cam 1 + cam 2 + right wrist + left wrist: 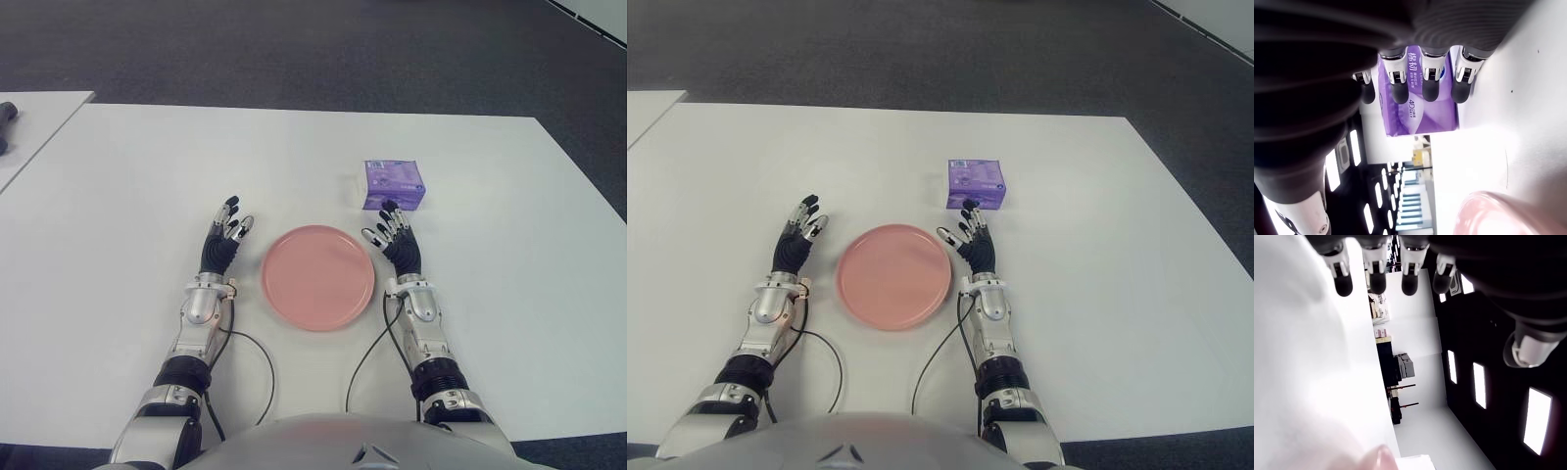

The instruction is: Put the tissue paper into the plate.

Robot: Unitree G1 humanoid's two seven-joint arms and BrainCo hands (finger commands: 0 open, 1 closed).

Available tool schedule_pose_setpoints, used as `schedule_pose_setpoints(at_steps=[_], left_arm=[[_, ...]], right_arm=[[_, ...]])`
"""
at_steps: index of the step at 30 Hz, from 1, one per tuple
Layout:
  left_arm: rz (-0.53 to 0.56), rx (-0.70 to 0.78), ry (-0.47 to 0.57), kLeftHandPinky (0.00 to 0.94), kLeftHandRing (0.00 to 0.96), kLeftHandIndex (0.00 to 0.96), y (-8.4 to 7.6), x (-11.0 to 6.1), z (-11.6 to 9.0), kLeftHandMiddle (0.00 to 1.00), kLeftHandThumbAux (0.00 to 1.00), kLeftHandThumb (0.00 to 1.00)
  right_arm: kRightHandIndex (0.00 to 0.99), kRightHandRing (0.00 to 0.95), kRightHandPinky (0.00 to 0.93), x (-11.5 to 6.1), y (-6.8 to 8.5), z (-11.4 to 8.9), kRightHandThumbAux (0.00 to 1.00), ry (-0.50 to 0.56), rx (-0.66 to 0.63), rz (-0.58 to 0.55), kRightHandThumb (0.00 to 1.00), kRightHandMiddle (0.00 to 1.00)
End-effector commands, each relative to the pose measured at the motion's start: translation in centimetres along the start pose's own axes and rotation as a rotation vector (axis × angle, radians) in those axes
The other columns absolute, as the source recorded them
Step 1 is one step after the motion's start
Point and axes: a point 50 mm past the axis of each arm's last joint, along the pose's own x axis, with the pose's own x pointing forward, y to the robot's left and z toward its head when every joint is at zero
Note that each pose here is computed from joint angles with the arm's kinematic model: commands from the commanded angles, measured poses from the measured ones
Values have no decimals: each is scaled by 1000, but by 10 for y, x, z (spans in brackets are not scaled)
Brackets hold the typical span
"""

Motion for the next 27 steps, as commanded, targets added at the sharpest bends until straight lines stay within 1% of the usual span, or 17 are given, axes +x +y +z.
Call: schedule_pose_setpoints(at_steps=[1,8,10,12,13,15,16,20,21,23,25,26,27], left_arm=[[20,2,47,0,0,0,-1,-10,-10,0,397,0],[22,6,48,0,0,0,-2,-9,-10,0,392,0],[25,4,50,0,0,0,-2,-9,-10,0,390,0],[27,2,51,0,0,0,-2,-8,-11,0,389,0],[28,0,52,0,0,0,-2,-8,-11,0,388,0],[29,-3,53,0,0,0,-2,-7,-11,0,387,0],[30,-4,53,0,0,0,-2,-7,-12,0,386,0],[28,-2,53,0,0,0,-2,-5,-12,0,383,0],[28,-1,53,0,0,0,-3,-5,-12,0,382,0],[28,-1,52,0,0,0,-3,-4,-12,0,381,0],[31,-4,51,0,0,0,-4,-3,-11,0,382,0],[33,-5,50,0,0,0,-4,-3,-11,0,383,0],[34,-6,50,0,0,0,-4,-3,-11,0,384,0]], right_arm=[[0,31,71,-15,-4,-26,742,154,-24,-26,66,15],[0,24,48,-13,-8,-28,725,185,-75,-51,79,13],[0,20,37,-11,-12,-23,712,161,-96,-57,83,11],[0,16,30,-6,-14,-11,703,117,-111,-65,85,9],[0,14,28,0,-17,5,698,73,-126,-78,85,8],[0,11,32,8,-21,28,690,0,-155,-103,91,4],[0,12,40,11,-23,35,684,-26,-166,-114,98,3],[0,16,58,17,-27,70,675,-196,-210,-183,112,4],[0,18,60,18,-28,74,673,-225,-218,-197,113,5],[0,22,67,19,-29,78,671,-247,-227,-210,116,8],[0,25,65,24,-26,101,669,-349,-237,-225,119,12],[0,27,61,27,-23,123,667,-436,-245,-236,121,15],[0,27,57,29,-21,137,666,-494,-249,-244,122,16]])
